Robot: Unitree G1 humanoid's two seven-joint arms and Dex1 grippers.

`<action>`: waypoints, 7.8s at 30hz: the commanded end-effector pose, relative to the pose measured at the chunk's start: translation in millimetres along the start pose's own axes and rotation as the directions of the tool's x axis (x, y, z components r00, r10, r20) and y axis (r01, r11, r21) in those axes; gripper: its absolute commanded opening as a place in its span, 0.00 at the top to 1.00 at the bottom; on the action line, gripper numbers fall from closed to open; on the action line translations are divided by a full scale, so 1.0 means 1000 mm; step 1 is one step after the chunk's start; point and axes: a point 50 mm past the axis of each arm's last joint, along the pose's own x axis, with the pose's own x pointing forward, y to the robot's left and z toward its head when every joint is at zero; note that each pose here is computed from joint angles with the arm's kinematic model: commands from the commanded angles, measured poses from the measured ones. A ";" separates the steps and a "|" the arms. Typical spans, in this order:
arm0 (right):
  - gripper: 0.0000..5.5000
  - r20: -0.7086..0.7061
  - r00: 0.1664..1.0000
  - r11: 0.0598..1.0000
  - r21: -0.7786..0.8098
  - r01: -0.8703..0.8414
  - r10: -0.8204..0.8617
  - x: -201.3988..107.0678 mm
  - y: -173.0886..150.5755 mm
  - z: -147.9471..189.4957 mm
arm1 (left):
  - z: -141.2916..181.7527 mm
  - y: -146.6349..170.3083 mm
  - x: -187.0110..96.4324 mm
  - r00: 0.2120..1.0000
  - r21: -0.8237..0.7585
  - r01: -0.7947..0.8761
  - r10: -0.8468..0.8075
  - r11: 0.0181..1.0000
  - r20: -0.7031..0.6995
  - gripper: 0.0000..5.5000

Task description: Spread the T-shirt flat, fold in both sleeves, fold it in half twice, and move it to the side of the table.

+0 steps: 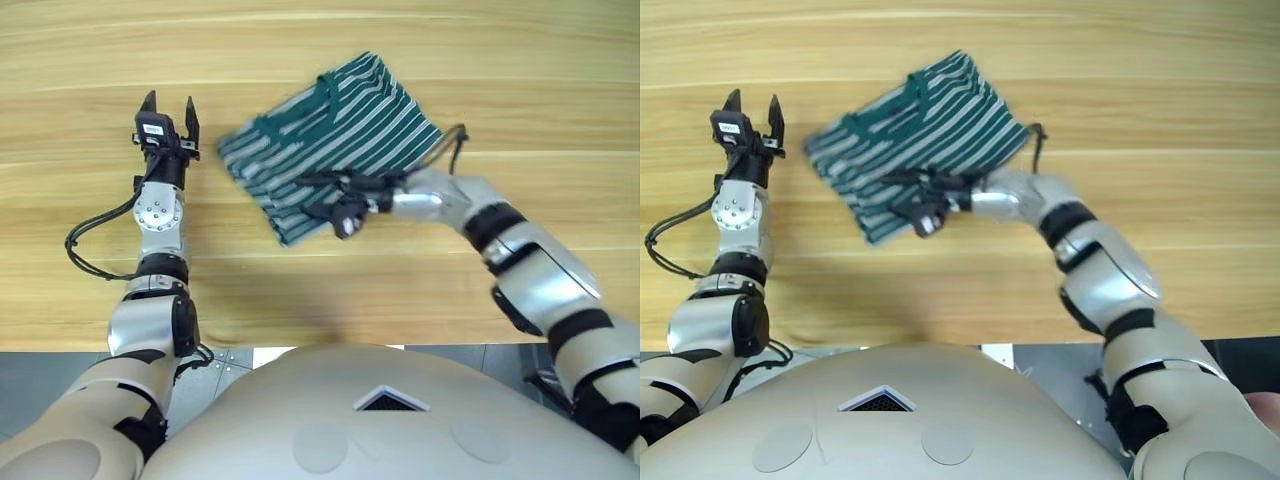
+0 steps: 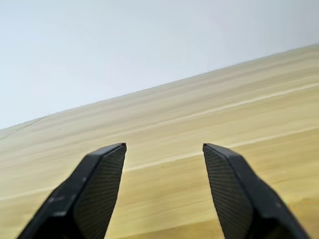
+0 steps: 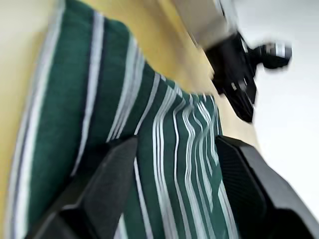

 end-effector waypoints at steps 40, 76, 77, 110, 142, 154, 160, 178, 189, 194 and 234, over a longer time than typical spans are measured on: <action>0.47 -0.341 0.939 0.933 0.348 0.092 0.035 -0.075 0.090 0.081 | 0.028 -0.019 -0.070 0.026 0.536 0.803 -0.885 -0.259 -0.465 0.48; 0.99 -0.316 0.948 0.941 0.330 0.071 0.039 -0.083 0.084 0.080 | 0.009 -0.036 -0.090 -0.087 0.427 0.865 -0.918 -0.262 -0.387 0.51; 0.99 -0.319 0.947 0.942 0.329 0.071 0.040 -0.084 0.084 0.080 | 0.009 -0.035 -0.089 -0.084 0.425 0.867 -0.917 -0.260 -0.389 0.54; 0.99 -0.335 0.939 0.961 0.277 0.025 0.073 -0.109 0.074 0.057 | -0.004 -0.073 -0.135 0.229 0.297 0.936 -0.967 0.187 -0.113 1.00; 0.99 -0.453 0.877 0.913 0.268 0.307 -0.162 -0.142 0.052 0.064 | 0.023 -0.101 -0.169 0.432 0.280 0.878 -0.896 0.389 -0.107 1.00; 0.99 -0.460 0.832 0.876 0.201 0.438 -0.311 -0.136 0.028 0.044 | 0.050 -0.073 -0.121 0.501 0.317 0.830 -0.863 0.459 -0.062 1.00; 0.99 -0.481 0.794 0.857 0.148 0.493 -0.373 -0.129 0.013 0.028 | 0.066 -0.079 -0.088 0.496 0.381 0.807 -0.868 0.452 -0.020 1.00; 0.99 -0.559 0.594 0.737 -0.047 0.674 -0.579 -0.122 -0.038 -0.025 | 0.098 -0.084 0.038 0.593 0.491 0.702 -0.805 0.516 -0.002 1.00; 0.99 -0.611 0.518 0.691 -0.066 0.720 -0.598 -0.099 -0.058 -0.059 | 0.072 -0.097 0.061 0.655 0.426 0.701 -0.753 0.571 -0.069 1.00; 0.84 -0.644 0.473 0.669 -0.083 0.738 -0.601 -0.088 -0.066 -0.073 | 0.065 -0.101 0.065 0.695 0.374 0.686 -0.714 0.624 -0.082 0.88; 0.34 -0.826 0.494 0.380 0.379 0.844 -0.271 -0.002 -0.045 -0.101 | -0.003 -0.009 -0.027 1.000 -0.144 -0.015 0.015 0.989 0.000 0.33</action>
